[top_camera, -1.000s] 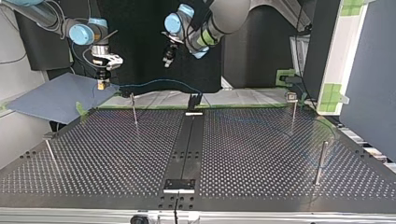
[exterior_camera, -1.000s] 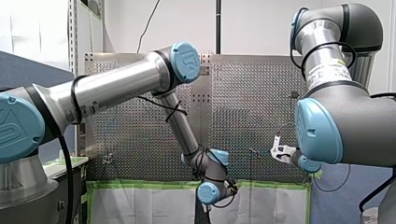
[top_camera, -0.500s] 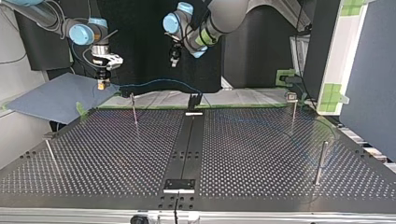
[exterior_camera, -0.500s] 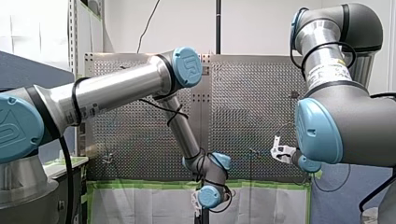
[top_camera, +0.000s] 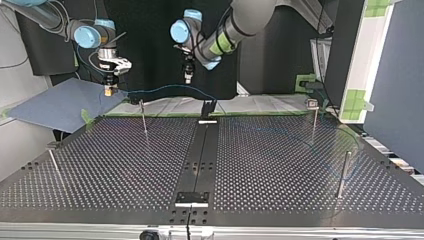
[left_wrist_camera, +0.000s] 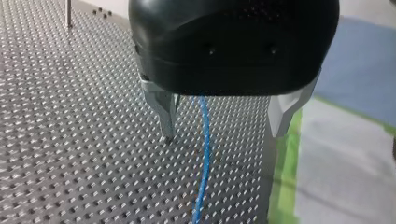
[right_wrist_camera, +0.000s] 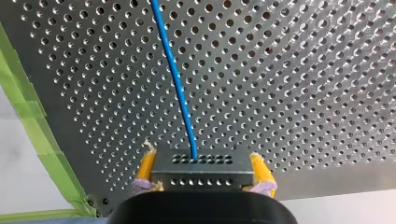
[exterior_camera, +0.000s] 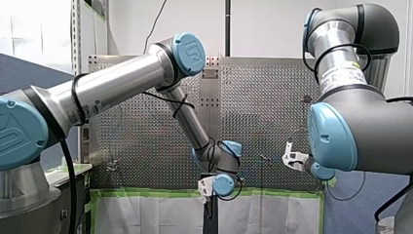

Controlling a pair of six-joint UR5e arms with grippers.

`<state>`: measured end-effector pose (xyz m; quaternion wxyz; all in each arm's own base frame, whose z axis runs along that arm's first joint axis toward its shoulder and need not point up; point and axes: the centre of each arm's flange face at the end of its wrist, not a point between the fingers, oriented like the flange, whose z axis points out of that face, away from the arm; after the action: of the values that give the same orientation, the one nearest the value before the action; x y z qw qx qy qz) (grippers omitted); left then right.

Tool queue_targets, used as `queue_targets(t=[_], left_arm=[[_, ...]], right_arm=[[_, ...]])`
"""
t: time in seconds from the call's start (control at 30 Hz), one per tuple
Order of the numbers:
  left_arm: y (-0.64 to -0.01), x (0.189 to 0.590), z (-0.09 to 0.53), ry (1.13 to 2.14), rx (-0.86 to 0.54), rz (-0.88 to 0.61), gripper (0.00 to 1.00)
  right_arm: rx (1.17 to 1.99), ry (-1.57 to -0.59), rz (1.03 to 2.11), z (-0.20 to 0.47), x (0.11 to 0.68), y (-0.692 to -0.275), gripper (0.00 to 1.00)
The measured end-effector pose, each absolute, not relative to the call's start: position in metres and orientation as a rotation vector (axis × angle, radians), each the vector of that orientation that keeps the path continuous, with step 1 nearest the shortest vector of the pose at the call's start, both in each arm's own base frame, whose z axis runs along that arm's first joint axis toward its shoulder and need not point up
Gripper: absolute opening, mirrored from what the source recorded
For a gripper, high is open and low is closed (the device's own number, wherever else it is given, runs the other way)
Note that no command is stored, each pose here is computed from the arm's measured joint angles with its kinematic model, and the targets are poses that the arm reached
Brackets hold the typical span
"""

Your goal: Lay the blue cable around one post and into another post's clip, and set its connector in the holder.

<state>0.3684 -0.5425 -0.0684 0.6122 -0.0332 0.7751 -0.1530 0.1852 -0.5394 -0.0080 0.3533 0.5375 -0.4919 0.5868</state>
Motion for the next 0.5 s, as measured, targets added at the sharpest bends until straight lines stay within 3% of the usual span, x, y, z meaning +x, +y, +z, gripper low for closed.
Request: queue_targets(t=[0.5], left_arm=[[-0.514, 0.395, -0.067, 1.744, -0.102, -0.137, 1.0]], right_arm=[[1.394, -1.27, 1.514, -0.008, 0.185, -0.539, 0.0]])
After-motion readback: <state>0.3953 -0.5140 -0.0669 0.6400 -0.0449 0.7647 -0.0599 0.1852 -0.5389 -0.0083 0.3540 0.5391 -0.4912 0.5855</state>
